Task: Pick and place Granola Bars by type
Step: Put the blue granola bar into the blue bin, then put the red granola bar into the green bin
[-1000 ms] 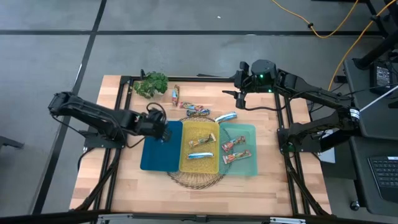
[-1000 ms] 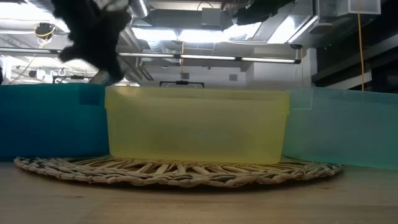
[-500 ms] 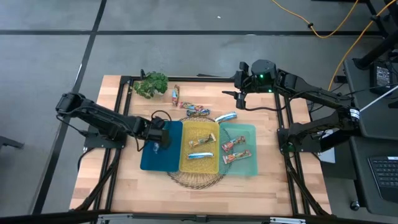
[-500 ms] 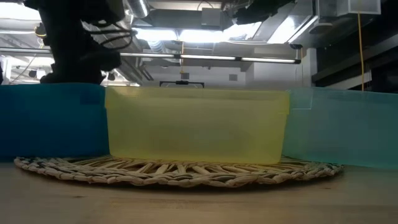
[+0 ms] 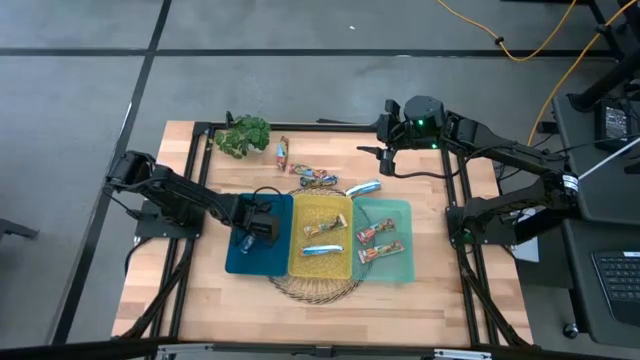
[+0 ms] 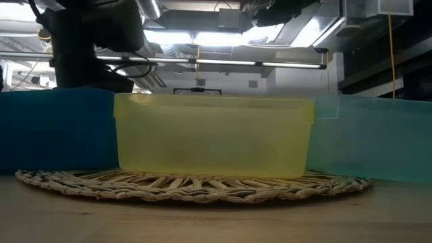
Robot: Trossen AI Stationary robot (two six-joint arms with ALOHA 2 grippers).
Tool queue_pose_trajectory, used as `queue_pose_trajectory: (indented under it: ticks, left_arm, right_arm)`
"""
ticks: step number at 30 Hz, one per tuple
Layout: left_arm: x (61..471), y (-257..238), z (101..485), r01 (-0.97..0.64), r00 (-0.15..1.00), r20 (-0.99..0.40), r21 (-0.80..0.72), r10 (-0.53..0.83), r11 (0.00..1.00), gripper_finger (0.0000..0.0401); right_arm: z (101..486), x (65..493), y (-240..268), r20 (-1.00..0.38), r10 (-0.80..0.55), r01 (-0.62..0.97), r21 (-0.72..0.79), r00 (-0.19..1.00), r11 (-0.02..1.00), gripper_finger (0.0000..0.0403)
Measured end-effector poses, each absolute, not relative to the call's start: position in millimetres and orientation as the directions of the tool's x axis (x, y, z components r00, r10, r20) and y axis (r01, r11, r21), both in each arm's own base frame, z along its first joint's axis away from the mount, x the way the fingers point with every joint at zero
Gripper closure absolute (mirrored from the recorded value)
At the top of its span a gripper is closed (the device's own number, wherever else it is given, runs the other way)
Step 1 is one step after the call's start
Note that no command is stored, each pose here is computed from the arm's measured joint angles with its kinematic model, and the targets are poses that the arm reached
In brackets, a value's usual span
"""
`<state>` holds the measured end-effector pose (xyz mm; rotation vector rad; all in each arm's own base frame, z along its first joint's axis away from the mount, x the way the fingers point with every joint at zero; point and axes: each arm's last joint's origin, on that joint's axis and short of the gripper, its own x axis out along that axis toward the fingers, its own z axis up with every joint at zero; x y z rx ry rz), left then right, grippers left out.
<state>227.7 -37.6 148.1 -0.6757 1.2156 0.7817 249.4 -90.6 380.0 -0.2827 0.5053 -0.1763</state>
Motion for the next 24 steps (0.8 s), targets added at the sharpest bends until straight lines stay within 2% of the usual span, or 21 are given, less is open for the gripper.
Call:
queue_pose_trajectory:
  ticks: [4, 15, 19, 24]
  left_arm:
    - [228, -38, 149, -0.831, 0.176, -0.971, -0.058, 0.164, 0.553, 0.0335]
    - [228, -38, 158, -0.838, 0.193, -0.970, -0.086, 0.145, 0.539, 0.0220]
    - [231, -35, 173, -0.844, 0.224, -0.960, -0.103, 0.169, 0.527, 0.0197]
    - [239, -25, 201, -0.832, 0.307, -0.935, -0.174, 0.177, 0.526, 0.0189]
  right_arm:
    - [380, 249, -90, -0.455, -0.234, 0.095, -0.308, 0.859, 0.947, 0.0193]
    - [377, 248, -90, -0.482, -0.228, 0.085, -0.300, 0.846, 0.950, 0.0193]
    - [376, 248, -90, -0.489, -0.226, 0.083, -0.298, 0.842, 0.951, 0.0193]
    - [376, 248, -90, -0.490, -0.226, 0.081, -0.299, 0.842, 0.951, 0.0193]
